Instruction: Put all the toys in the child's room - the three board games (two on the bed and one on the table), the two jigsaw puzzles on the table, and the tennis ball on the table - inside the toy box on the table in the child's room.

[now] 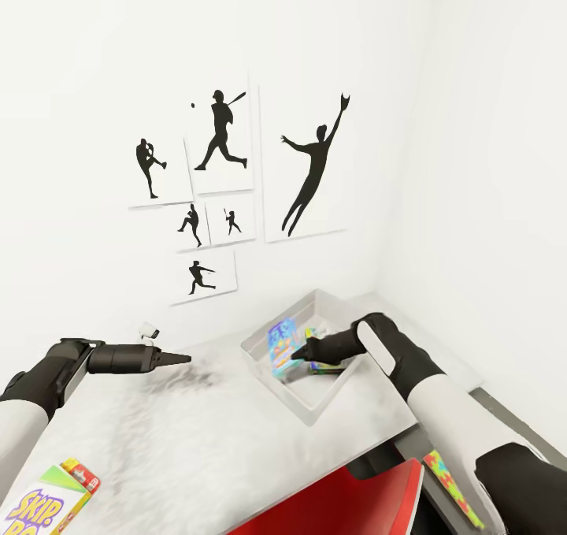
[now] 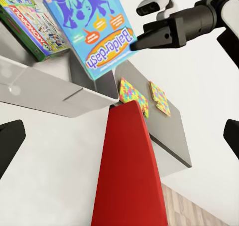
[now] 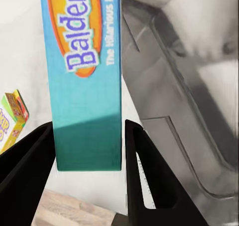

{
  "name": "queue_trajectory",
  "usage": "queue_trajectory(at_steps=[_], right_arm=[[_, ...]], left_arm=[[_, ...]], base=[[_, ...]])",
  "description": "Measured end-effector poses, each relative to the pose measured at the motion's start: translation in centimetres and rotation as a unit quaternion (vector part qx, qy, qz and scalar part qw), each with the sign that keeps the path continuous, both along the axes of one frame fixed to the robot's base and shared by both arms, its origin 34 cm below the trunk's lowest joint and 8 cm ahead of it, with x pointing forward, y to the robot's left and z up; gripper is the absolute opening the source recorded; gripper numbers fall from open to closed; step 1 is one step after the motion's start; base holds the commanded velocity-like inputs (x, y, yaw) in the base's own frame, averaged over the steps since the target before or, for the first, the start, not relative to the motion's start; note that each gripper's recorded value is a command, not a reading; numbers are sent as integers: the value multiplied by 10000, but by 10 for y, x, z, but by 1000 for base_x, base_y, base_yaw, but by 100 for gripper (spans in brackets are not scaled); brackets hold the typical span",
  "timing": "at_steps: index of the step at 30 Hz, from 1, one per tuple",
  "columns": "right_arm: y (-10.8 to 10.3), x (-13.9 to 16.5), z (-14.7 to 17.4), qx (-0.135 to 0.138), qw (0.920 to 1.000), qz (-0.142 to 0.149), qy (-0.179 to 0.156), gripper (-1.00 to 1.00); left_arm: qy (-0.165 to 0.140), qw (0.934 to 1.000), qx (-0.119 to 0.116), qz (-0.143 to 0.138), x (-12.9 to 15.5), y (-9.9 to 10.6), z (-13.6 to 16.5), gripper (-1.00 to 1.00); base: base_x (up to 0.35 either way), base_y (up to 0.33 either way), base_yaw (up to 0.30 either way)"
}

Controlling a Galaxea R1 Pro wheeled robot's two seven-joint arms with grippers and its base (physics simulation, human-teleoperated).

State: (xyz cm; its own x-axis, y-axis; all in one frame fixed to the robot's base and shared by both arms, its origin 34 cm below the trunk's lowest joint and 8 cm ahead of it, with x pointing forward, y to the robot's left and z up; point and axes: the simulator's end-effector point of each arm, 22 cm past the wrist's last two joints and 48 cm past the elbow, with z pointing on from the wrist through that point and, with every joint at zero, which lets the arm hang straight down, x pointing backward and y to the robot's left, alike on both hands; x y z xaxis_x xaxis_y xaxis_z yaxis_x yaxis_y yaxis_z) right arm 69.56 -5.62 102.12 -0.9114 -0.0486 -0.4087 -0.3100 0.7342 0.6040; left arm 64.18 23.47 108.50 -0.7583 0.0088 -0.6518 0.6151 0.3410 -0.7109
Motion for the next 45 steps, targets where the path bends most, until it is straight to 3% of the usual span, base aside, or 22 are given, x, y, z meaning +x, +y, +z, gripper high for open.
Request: queue_trajectory(at_steps=[4, 24, 28, 30, 35, 45], right_arm=[[-20, 5, -3, -122, 9999, -111, -17, -100], [-36, 17, 9, -206, 9995, -173, -145, -100], [-40, 19, 5, -249, 9994, -217, -67, -100], [-48, 22, -2, -394, 9988, -268, 68, -100], [-57, 18, -18, -903, 9955, -74, 263, -100], [-47, 13, -10, -711, 9969, 186, 266, -100]], left_arm=[[0, 10000, 0, 0, 0, 0, 0, 100], [-2, 10000, 4, -15, 0, -1, 0, 100], [-1, 10000, 4, -15, 0, -1, -1, 100], [4, 10000, 6, -18, 0, -1, -1, 100], [6, 10000, 4, -16, 0, -1, -1, 100], [8, 10000, 8, -17, -1, -1, -1, 100]], base=[[0, 0, 0], [0, 0, 0], [0, 0, 0], [0, 0, 0], [0, 0, 0], [0, 0, 0]])
